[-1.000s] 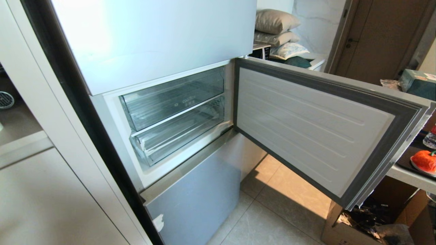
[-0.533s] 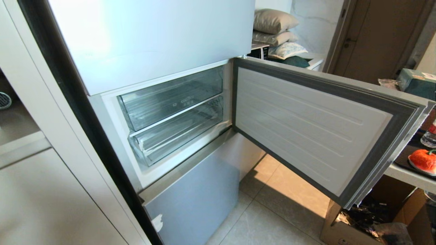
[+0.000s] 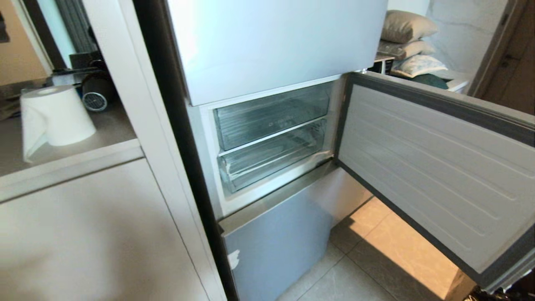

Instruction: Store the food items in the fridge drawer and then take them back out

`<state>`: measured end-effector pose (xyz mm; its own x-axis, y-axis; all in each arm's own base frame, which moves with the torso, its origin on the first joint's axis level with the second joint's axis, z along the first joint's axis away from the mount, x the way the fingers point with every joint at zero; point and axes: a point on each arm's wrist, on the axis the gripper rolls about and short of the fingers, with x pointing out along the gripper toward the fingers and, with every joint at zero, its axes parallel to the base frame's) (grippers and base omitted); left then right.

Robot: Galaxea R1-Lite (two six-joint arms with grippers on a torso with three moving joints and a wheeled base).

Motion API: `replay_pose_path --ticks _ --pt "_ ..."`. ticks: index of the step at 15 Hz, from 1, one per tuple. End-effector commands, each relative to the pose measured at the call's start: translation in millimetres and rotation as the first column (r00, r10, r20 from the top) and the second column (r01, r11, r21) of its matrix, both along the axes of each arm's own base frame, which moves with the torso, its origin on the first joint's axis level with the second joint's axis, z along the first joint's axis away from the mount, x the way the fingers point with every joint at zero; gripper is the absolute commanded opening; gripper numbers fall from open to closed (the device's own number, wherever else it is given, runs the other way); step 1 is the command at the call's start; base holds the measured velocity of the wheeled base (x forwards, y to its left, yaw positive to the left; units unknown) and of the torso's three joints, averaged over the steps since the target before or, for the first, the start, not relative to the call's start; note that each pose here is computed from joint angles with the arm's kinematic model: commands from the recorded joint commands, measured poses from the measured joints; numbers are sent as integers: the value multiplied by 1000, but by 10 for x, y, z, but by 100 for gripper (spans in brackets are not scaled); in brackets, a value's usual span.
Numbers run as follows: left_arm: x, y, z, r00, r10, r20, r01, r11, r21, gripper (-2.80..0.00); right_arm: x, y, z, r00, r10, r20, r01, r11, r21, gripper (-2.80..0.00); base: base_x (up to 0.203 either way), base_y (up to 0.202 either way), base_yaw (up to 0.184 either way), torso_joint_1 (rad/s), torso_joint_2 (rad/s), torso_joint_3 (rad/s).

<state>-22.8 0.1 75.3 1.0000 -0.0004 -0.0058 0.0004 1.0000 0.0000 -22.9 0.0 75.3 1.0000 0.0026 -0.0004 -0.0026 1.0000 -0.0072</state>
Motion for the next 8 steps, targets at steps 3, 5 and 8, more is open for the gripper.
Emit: replay_pose_path --ticks 3,5,8 --pt "0 0 0 1000 0 0 0 1000 0 -280 1 0 0 1000 1 -1 -1 1000 0 -280 0 -10 177 4 3 -2" --pt "0 0 0 1000 -1 0 1 1000 0 -280 1 0 0 1000 1 -1 -1 1000 0 -280 -1 -6 178 4 6 5" --pt "0 0 0 1000 0 0 0 1000 0 -280 1 0 0 1000 1 -1 -1 1000 0 -280 0 -10 175 2 1 -1"
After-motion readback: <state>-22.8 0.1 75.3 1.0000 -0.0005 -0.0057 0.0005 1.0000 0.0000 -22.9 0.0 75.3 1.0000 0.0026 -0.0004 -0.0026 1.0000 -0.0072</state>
